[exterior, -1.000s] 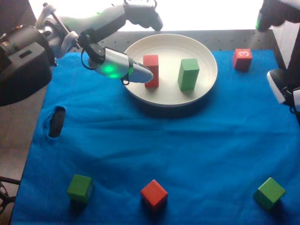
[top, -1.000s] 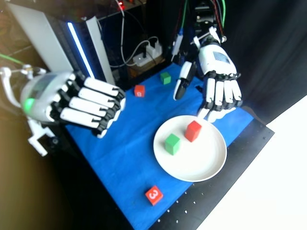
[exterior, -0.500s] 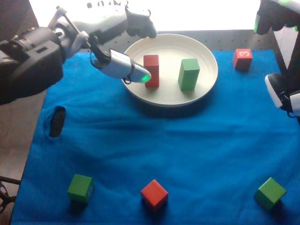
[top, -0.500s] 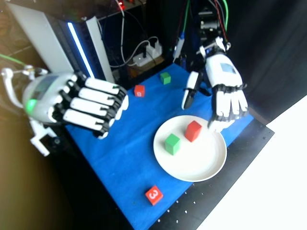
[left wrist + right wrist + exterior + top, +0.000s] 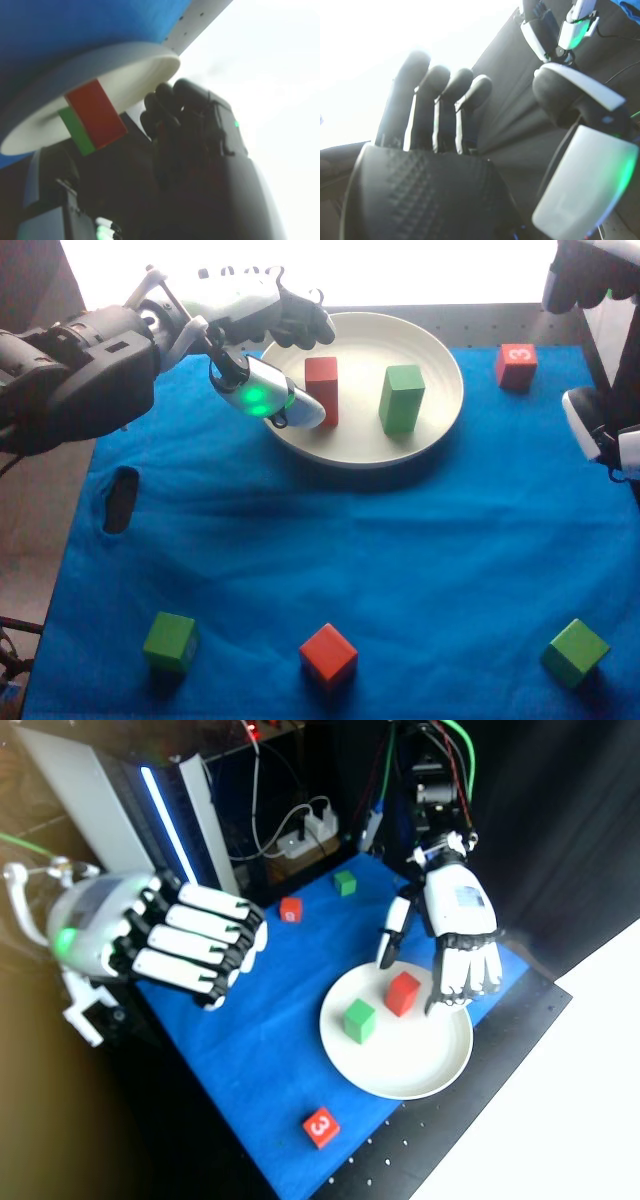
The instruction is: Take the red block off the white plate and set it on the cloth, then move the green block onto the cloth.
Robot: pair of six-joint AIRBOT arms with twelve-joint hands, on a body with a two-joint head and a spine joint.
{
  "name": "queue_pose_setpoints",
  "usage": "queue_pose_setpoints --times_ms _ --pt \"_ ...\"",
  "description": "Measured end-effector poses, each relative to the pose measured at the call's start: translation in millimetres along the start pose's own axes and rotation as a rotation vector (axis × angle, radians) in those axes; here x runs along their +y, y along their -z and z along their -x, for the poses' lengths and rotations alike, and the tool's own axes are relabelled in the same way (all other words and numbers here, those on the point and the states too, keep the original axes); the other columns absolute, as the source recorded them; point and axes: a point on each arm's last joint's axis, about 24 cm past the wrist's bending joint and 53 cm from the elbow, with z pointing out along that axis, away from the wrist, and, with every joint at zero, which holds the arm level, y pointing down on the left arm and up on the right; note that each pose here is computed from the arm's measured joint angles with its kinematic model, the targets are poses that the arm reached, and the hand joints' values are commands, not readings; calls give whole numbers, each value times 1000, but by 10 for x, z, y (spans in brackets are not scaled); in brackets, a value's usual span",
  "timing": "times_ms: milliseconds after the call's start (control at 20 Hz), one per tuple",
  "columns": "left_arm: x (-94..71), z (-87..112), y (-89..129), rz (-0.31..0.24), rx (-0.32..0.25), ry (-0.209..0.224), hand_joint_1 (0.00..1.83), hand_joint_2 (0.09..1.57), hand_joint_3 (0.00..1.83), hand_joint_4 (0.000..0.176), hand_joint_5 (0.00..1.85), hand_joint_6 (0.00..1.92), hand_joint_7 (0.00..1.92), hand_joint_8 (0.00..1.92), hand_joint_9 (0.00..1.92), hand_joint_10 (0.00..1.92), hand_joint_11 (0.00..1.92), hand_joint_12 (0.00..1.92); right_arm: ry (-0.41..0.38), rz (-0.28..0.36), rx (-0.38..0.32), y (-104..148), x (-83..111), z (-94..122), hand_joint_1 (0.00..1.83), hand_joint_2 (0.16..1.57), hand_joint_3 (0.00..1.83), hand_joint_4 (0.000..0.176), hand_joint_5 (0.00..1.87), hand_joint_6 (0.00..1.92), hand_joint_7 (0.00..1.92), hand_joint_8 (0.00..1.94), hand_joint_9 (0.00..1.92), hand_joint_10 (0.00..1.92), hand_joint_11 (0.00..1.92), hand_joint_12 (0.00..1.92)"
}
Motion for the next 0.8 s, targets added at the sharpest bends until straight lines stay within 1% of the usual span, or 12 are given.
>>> queue_pose_setpoints --times_ms 150,200,250,300,350,450,500,550,600,650,750,800 --pt "25 -25 -26 8 4 6 906 929 6 0 534 374 628 100 355 787 82 1668 1 3 1 0 7 -2 1155 418 1158 0 380 1547 450 1719 390 1921 549 1921" --pt "37 -42 -27 13 11 8 905 945 8 0 546 396 629 93 326 832 77 1694 1 3 1 0 6 -3 1192 377 1207 0 383 1577 455 1758 404 1921 584 1921" --pt "47 -47 -38 16 12 8 877 956 8 0 558 448 641 106 301 940 96 1740 1 3 1 0 6 -1 1217 347 1250 0 389 1599 472 1744 424 1921 604 1921" --pt "59 -55 -41 20 14 8 858 970 10 0 580 492 668 144 304 1038 110 1754 1 4 0 -1 10 -1 1199 347 1273 0 395 1609 383 1743 342 1921 552 1921" --pt "69 -63 -40 23 16 12 860 979 6 0 589 553 648 239 302 1083 117 1761 1 4 2 -1 9 -4 1189 348 1273 0 410 1589 397 1729 349 1921 555 1921" --pt "77 -71 -38 25 18 15 882 1000 5 0 642 625 483 733 279 1232 132 1829 1 4 0 -1 10 0 1189 332 1282 0 406 1571 392 1732 351 1921 542 1921" --pt "87 -79 -43 27 19 14 909 1014 7 0 681 647 425 910 283 1288 154 1847 1 4 0 -1 10 -1 1207 337 1274 0 417 1557 360 1741 336 1921 525 1921" --pt "84 -89 -49 28 21 23 960 1031 11 0 730 673 419 973 303 1290 170 1833 1 3 1 -1 7 -3 1213 338 1272 0 408 1549 350 1732 341 1921 534 1921" --pt "84 -90 -49 28 21 22 1006 1132 21 8 833 1071 390 1019 290 1299 158 1832 1 4 1 -1 9 -2 1215 341 1265 0 395 1545 338 1728 325 1921 526 1921" --pt "83 -88 -49 28 20 22 1013 1163 9 42 848 1167 365 1095 290 1335 175 1827 1 3 1 -1 8 -1 1208 341 1263 0 407 1547 346 1734 321 1921 505 1921" --pt "98 -98 -43 30 18 28 1049 1156 0 9 894 1139 356 1312 275 1489 178 1904 1 3 1 -1 8 -2 1173 363 1239 0 425 1497 346 1731 328 1921 497 1921" --pt "124 -105 -41 35 18 32 1073 1144 0 0 925 1103 359 1422 268 1585 179 1918 1 3 1 -1 8 -1 1194 359 1231 0 438 1502 357 1744 342 1921 497 1921"
